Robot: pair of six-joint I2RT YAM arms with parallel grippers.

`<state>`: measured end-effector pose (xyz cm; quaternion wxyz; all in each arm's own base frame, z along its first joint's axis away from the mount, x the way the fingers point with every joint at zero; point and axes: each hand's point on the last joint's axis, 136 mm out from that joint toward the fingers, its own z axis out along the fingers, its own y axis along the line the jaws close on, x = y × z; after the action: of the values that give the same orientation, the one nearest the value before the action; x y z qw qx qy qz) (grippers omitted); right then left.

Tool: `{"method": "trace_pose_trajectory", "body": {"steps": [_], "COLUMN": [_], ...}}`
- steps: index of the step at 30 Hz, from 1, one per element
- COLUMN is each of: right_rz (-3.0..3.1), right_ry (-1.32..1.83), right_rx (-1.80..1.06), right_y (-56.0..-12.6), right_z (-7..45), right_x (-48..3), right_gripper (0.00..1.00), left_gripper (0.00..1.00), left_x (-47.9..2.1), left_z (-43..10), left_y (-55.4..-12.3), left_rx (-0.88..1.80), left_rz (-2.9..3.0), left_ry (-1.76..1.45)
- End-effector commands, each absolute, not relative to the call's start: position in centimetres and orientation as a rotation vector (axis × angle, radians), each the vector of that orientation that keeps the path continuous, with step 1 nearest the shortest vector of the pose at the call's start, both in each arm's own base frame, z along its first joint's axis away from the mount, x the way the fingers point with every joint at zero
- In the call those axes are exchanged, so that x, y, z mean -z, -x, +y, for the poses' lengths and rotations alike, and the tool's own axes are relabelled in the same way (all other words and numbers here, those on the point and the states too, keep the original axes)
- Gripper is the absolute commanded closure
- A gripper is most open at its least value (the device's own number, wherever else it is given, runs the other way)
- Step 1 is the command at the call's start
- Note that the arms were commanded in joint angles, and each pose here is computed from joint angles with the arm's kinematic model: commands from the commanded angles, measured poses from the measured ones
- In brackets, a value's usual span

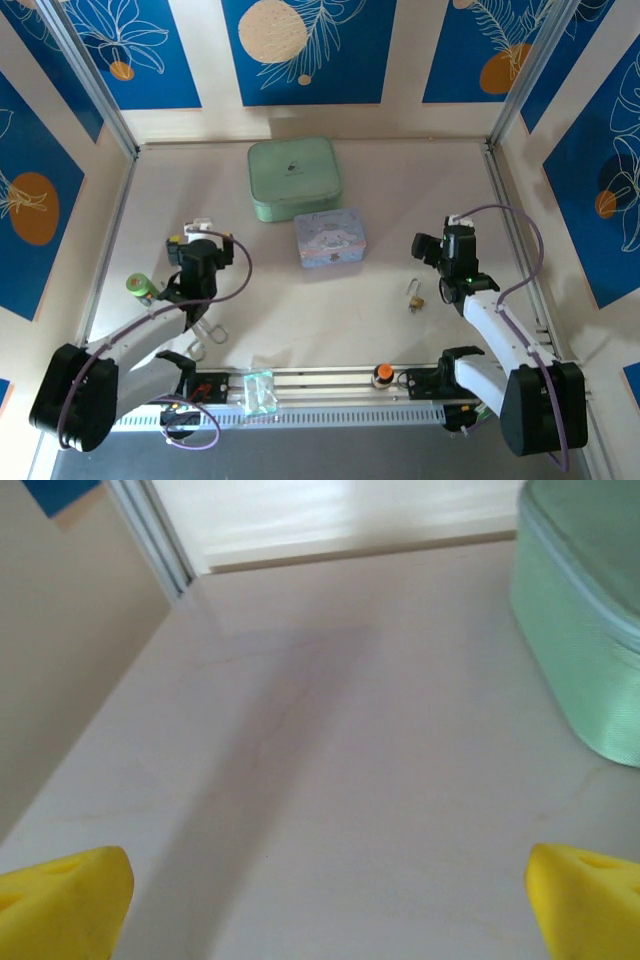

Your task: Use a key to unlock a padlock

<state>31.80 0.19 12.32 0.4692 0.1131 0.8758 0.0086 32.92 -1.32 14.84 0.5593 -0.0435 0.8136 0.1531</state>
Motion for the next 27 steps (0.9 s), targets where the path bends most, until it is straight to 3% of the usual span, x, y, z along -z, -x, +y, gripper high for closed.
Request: {"method": "trace_pose_trajectory", "body": {"steps": [1,13,20,27], "right_rz": [2.003,1.859,1.947,1.931], "right_ry": [-0.139,-0.076,-0.058,-0.065], "right_rx": [-0.013,-0.084,-0.082,-0.09], "right_y": [-33.6,-37.3,-39.6,-39.7], "right_z": [0.5,1.0,1.5,1.3], "right_x": [-13.8,-12.8,-9.4,-9.5], "right_gripper": [0.11,0.08,0.05,0.01], "left_gripper": [0.0,0.01,0.0,0.0], "left_x": [-14.8,-11.1,-9.6,-9.3], "left_z": [0.2,3.2,0.3,-0.5], "left_y": [-34.2,-38.2,-39.0,-39.6], "left_rx": [-0.437,-0.259,-0.138,-0.112], "left_rz": [1.923,1.859,1.851,1.89], "left_ry": [0.08,0.198,0.032,-0.021]}}
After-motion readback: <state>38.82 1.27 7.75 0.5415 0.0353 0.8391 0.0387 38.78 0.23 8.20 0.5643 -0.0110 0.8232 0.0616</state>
